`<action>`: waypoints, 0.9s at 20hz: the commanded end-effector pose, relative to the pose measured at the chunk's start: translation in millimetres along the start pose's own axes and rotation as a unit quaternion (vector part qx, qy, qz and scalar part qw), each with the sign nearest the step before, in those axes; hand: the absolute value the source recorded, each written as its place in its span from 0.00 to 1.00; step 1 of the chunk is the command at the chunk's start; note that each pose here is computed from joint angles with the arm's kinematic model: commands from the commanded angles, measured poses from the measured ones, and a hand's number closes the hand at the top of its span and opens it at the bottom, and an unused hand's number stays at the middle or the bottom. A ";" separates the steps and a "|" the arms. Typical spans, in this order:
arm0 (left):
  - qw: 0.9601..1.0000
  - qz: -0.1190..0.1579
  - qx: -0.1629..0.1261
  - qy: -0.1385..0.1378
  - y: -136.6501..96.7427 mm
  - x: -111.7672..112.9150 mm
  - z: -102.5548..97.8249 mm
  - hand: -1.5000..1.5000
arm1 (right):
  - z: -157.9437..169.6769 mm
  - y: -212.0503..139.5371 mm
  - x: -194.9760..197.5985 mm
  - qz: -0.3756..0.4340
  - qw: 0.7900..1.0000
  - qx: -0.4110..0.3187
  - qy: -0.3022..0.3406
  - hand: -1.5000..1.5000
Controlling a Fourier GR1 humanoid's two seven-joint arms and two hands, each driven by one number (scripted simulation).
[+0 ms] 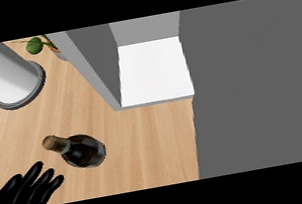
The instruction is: Pick up the wine, place it into the cabinet and close the cabinet
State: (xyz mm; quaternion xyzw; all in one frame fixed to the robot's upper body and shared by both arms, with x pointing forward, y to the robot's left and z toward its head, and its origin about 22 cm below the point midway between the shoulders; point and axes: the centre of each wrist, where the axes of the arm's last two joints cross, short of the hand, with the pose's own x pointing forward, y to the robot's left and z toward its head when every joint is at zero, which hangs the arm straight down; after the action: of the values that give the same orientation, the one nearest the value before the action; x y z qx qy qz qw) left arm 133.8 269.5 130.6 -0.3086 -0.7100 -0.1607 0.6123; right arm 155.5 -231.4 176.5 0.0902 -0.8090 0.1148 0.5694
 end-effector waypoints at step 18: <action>0.999 -0.004 0.044 -0.026 66.2 44.3 2.9 0.00 | 10.7 11.8 23.1 -0.009 0.999 -0.007 -0.030 0.00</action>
State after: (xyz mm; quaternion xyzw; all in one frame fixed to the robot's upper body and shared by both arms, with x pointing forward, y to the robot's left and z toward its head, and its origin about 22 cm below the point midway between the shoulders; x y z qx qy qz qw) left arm 162.8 323.1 166.2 -0.2898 -0.7376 -0.1286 0.5962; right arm 156.1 -225.5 183.9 0.0891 -0.8095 0.1097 0.5699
